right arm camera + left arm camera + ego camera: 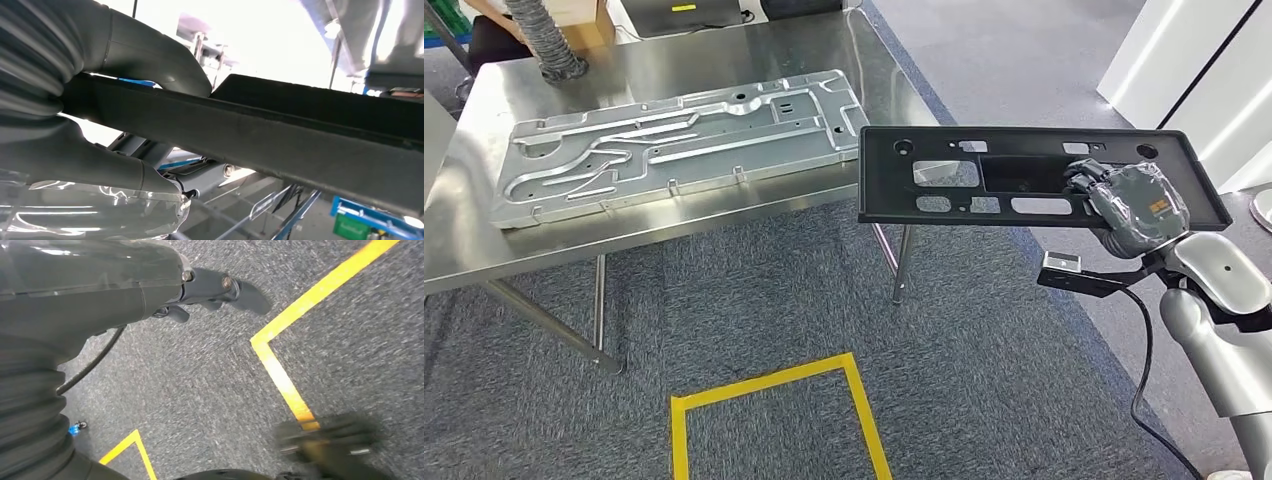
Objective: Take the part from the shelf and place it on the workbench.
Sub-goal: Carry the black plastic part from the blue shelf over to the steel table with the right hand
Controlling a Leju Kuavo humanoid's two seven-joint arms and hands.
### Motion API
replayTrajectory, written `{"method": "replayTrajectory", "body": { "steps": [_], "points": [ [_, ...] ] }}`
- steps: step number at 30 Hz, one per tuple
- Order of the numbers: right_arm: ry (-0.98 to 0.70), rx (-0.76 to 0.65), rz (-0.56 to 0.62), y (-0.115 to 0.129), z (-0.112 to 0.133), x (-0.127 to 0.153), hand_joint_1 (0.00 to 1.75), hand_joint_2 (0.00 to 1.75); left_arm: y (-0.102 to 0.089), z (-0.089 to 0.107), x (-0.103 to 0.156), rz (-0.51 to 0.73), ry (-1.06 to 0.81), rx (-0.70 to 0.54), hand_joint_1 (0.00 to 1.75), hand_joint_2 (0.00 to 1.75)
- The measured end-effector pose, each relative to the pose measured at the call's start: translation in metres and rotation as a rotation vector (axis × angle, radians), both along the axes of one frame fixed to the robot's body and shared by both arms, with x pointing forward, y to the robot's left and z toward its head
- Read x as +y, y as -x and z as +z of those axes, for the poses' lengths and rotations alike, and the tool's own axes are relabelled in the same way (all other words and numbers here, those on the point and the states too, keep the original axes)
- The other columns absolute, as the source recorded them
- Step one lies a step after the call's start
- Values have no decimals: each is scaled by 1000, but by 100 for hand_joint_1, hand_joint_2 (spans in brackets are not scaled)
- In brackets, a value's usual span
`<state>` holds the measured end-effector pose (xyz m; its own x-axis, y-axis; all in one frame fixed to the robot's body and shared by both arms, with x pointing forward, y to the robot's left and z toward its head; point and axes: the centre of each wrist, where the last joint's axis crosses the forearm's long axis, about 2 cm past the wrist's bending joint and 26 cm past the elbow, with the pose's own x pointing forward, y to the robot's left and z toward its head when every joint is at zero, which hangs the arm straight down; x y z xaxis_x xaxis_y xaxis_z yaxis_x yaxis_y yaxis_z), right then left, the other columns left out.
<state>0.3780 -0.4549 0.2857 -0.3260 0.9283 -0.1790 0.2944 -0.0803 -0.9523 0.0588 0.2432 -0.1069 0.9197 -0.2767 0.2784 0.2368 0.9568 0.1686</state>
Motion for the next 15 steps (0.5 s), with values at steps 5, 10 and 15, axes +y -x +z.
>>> {"method": "replayTrajectory", "body": {
  "steps": [5, 10, 15],
  "points": [
    [-2, 6, 3, 0, -3, 2, 175, 175, 3, -1, 2, 1, -3, 8, 0, 175],
    [0, -5, -1, 0, 1, 1, 175, 175, 2, 0, 0, 2, 4, 1, 0, 175],
    [6, 8, 5, 0, -3, 2, 175, 175, 5, -1, -1, 20, 6, 6, 0, 175]
  ]
}}
